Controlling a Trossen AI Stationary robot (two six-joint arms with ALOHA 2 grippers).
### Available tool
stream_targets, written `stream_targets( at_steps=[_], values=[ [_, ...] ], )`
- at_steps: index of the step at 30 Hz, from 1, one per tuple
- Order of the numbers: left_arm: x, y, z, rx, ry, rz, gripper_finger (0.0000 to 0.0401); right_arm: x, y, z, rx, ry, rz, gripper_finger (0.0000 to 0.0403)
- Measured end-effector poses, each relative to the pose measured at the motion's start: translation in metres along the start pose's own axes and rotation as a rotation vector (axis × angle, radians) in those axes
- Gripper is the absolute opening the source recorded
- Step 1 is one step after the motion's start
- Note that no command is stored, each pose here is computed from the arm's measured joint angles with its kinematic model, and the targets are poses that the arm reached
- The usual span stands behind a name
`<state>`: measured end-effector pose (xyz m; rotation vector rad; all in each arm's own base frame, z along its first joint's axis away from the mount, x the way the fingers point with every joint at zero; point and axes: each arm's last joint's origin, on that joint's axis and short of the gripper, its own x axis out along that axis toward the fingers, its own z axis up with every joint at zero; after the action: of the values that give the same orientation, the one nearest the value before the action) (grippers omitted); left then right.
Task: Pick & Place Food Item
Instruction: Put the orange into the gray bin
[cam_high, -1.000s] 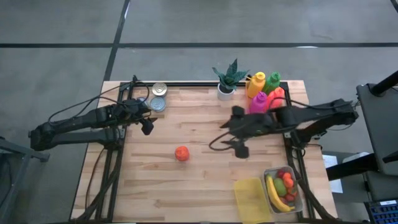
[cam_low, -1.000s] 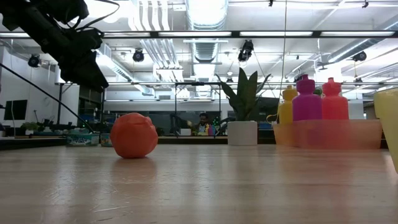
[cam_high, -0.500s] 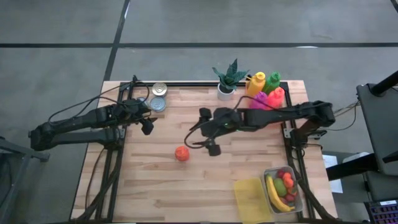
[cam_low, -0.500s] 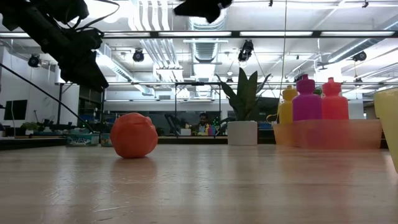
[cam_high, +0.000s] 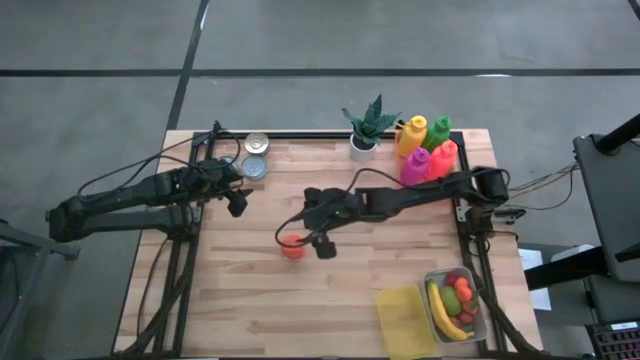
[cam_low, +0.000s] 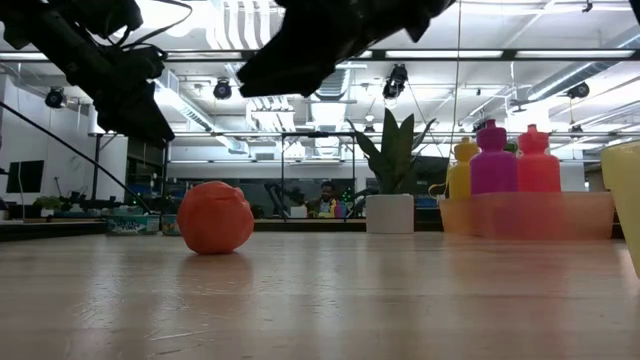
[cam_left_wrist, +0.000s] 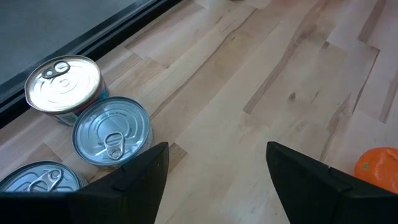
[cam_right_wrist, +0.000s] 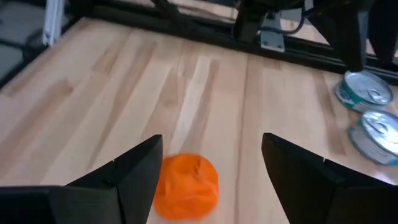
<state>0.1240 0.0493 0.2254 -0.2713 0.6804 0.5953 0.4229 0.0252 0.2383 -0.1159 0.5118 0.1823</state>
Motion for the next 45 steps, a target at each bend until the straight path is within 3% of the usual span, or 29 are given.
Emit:
stream_targets(
  at_steps=[14,19,45],
  values=[
    [0.0,0.0,0.0,0.0,0.0,0.0,0.0275,0.04,-0.007,-0.026,0.082,-0.054,0.117,0.0272],
    [0.0,0.0,0.0,0.0,-0.001,0.0,0.0275,0.048,-0.007,-0.032,-0.027,-0.062,0.113,0.0272],
    [0.0,0.0,0.0,0.0,0.0,0.0,0.0275,0.077,-0.008,-0.078,0.045,0.052,0.152,0.0272]
  ],
)
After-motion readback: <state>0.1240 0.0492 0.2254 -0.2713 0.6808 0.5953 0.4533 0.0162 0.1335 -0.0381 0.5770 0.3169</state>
